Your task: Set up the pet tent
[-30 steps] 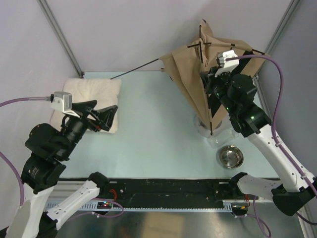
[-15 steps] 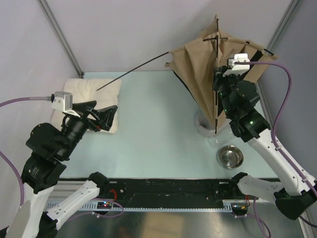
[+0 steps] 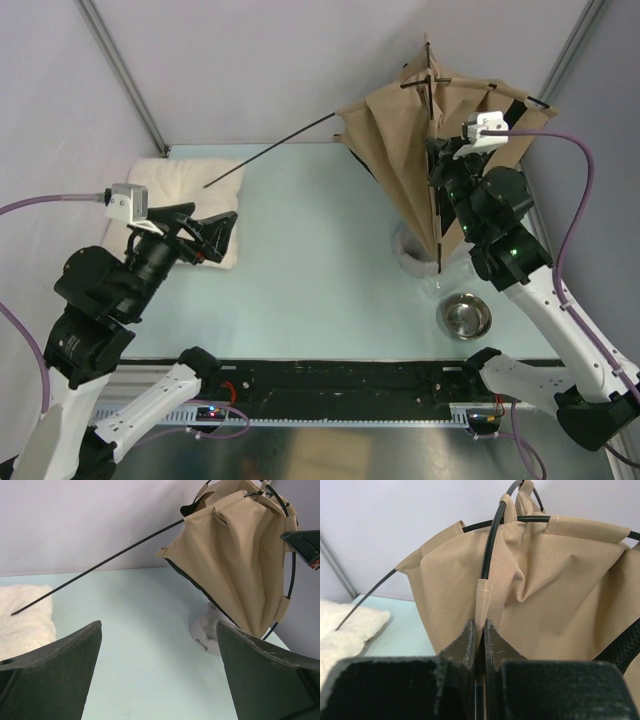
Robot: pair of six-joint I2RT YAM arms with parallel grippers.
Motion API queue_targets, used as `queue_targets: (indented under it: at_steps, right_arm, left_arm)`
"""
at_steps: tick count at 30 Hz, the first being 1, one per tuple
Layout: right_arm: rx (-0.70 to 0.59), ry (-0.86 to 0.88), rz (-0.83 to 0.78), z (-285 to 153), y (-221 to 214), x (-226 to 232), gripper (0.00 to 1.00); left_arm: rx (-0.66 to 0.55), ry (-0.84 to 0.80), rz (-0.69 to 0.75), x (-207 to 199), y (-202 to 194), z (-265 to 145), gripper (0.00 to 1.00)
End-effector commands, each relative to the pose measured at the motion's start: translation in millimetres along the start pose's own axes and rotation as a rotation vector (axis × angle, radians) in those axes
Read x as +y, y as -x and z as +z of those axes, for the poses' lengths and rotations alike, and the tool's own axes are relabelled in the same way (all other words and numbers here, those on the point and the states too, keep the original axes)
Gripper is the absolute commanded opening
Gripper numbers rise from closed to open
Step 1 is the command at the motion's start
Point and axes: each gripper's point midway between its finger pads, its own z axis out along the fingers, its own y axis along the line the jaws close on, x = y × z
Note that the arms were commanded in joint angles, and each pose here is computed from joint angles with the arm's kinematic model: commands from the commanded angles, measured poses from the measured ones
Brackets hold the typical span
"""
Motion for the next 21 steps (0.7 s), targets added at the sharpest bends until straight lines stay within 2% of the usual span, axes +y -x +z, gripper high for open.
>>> queue_targets:
  at_steps: [1,16,21]
  right_arm:
    - [-0.101,0.154,0.098,-16,38,19,0.00]
    - [-0.132,0.457,0.102,-32,60,24,0.00]
    - [-0.143,0.387,0.108,-32,66,10,0.00]
  left_arm:
    - [-0.026,0.002,-0.001,-1,12,-2,1.00]
    - [0.061,-0.036,0.019,-8,-8,13,1.00]
    - [0.079,-0.052,0.027,-14,-5,22,1.00]
